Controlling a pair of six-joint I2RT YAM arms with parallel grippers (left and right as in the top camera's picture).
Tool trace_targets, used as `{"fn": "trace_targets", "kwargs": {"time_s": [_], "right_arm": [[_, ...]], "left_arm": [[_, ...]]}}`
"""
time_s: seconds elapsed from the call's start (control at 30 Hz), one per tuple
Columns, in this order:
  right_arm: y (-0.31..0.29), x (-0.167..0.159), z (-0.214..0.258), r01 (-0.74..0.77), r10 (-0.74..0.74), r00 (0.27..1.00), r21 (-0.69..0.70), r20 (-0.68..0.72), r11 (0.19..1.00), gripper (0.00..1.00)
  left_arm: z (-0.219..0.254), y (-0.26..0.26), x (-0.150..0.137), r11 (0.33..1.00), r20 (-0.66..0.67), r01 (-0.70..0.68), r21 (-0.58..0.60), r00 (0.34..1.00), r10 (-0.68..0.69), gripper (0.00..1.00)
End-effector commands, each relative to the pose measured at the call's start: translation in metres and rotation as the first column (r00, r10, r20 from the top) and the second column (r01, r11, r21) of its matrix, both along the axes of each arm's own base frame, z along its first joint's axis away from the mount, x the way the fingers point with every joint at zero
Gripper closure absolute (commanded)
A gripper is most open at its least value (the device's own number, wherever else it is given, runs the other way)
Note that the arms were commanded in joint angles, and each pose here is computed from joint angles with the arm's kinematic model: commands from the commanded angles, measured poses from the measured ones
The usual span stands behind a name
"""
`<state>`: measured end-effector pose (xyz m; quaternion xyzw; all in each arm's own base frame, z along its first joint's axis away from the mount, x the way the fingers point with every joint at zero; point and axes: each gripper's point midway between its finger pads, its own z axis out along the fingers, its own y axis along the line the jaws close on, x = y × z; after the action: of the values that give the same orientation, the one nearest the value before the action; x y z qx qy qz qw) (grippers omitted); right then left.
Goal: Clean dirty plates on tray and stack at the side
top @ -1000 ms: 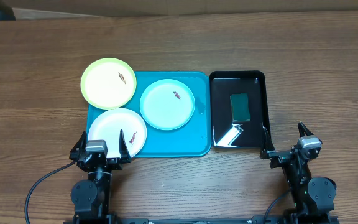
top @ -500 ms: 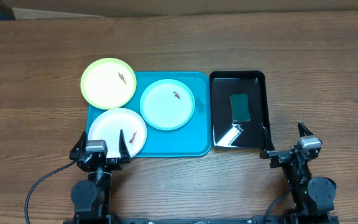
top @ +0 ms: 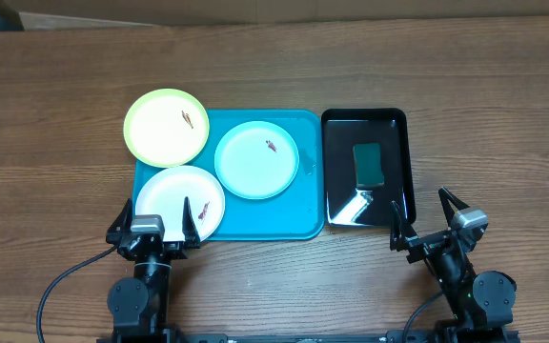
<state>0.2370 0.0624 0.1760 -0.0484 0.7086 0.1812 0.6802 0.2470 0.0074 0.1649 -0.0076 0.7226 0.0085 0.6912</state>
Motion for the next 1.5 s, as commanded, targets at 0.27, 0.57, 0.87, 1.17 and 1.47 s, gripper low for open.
{"fn": "trace_targets", "kwargs": {"time_s": [0.27,0.57,0.87,1.17,1.47], "right_arm": [[0.002,-0.012,0.051,-0.025,0.025,1.0,0.141,0.008,0.99,0.0],[0.002,0.004,0.127,0.018,0.008,0.974,0.11,-0.225,0.994,0.0],[0.018,0.057,0.123,-0.057,0.054,0.724,0.018,-0.688,0.998,0.0],[0.054,0.088,0.081,-0.161,0.24,0.488,0.184,-0.839,0.97,0.1],[0.035,0.113,0.021,-0.039,0.001,0.39,-0.015,-0.921,0.999,0.18]], "left_arm": [[0.068,-0.039,-0.024,0.963,0.025,0.215,-0.164,0.977,-0.214,0.0],[0.152,-0.053,-0.028,0.948,-0.193,0.266,-0.173,0.935,-0.298,0.0],[0.149,-0.066,0.002,0.911,-0.627,0.197,-0.363,0.672,-0.394,0.0],[0.093,-0.076,0.042,0.866,-0.761,0.029,-0.5,0.463,-0.455,0.14],[0.026,-0.072,0.065,0.941,-0.927,-0.218,-0.259,0.331,-0.178,0.0]]}}
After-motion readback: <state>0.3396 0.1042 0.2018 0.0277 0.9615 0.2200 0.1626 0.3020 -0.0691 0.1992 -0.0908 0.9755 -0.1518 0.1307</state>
